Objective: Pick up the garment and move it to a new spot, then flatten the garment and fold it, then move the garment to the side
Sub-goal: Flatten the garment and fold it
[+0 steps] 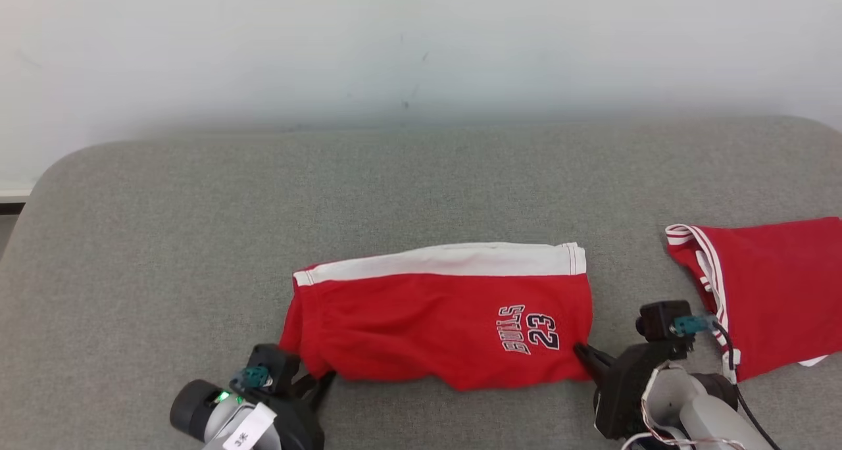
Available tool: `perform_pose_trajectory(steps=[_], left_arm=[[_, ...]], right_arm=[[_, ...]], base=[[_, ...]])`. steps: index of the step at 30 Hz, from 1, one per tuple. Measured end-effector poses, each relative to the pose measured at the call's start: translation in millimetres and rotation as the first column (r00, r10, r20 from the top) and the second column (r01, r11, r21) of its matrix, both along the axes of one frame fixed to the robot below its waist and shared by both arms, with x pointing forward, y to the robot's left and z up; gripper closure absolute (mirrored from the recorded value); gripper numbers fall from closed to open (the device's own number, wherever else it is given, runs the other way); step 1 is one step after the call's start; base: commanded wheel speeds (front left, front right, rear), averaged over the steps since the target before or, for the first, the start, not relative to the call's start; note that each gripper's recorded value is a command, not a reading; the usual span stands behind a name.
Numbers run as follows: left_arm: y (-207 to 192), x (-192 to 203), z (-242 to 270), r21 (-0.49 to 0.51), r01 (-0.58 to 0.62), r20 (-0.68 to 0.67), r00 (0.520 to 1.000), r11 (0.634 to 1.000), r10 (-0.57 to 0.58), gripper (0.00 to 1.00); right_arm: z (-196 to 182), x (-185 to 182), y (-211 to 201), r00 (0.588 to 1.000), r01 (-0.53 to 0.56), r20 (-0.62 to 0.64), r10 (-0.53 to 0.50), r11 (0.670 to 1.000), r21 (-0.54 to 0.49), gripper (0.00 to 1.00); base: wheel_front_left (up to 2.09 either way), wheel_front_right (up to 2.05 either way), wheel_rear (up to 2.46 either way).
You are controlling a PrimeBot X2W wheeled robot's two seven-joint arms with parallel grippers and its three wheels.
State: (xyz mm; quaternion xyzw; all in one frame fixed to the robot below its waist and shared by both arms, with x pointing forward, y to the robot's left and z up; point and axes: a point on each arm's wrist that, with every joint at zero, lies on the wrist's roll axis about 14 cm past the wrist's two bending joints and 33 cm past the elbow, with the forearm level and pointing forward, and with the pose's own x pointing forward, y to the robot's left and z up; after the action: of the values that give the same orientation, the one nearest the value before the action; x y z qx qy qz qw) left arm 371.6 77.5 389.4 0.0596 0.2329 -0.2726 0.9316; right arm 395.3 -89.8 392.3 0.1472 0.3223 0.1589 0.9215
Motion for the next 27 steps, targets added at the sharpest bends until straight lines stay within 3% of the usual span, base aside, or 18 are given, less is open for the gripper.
perform_pose_trajectory(steps=[13,17,18,19,20,21,27], left_arm=[[14.6,-9.6,-0.1,0.052,0.033,0.011,0.999,0.998,-0.034,0.96],[11.4,-12.8,-1.0,0.064,0.058,0.002,0.998,0.996,-0.058,0.85],[11.2,-13.5,-1.6,0.067,0.061,-0.002,0.998,0.996,-0.061,0.76],[11.3,-14.0,-2.0,0.069,0.064,-0.006,0.998,0.996,-0.064,0.68],[11.2,-14.3,-1.8,0.07,0.067,-0.006,0.998,0.995,-0.067,0.55],[11.4,-14.8,-2.6,0.073,0.069,-0.011,0.998,0.995,-0.069,0.0],[15.2,-19.2,-9.1,0.091,0.078,-0.046,0.996,0.993,-0.074,0.0]], right_arm=[[44.3,-0.1,-25.3,0.982,0.066,0.174,-0.07,0.997,0.027,1.0],[45.1,-4.7,-27.3,0.984,0.064,0.165,-0.066,0.998,0.014,1.0],[42.0,-7.3,-27.7,0.986,0.066,0.151,-0.067,0.998,0.009,1.0],[39.3,-10.4,-26.6,0.988,0.061,0.138,-0.061,0.998,0.006,0.83],[37.5,-12.6,-26.0,0.99,0.061,0.129,-0.061,0.998,0.003,0.55],[37.0,-13.7,-25.9,0.99,0.063,0.127,-0.062,0.998,0.003,0.0],[35.4,-14.1,-26.9,0.994,0.059,0.095,-0.057,0.998,-0.021,0.0]], base=[[0.0,0.0,0.0],[0.0,0.0,0.0],[0.0,0.0,0.0],[0.0,0.0,0.0],[0.0,0.0,0.0],[0.0,0.0,0.0],[0.0,0.0,0.0]])
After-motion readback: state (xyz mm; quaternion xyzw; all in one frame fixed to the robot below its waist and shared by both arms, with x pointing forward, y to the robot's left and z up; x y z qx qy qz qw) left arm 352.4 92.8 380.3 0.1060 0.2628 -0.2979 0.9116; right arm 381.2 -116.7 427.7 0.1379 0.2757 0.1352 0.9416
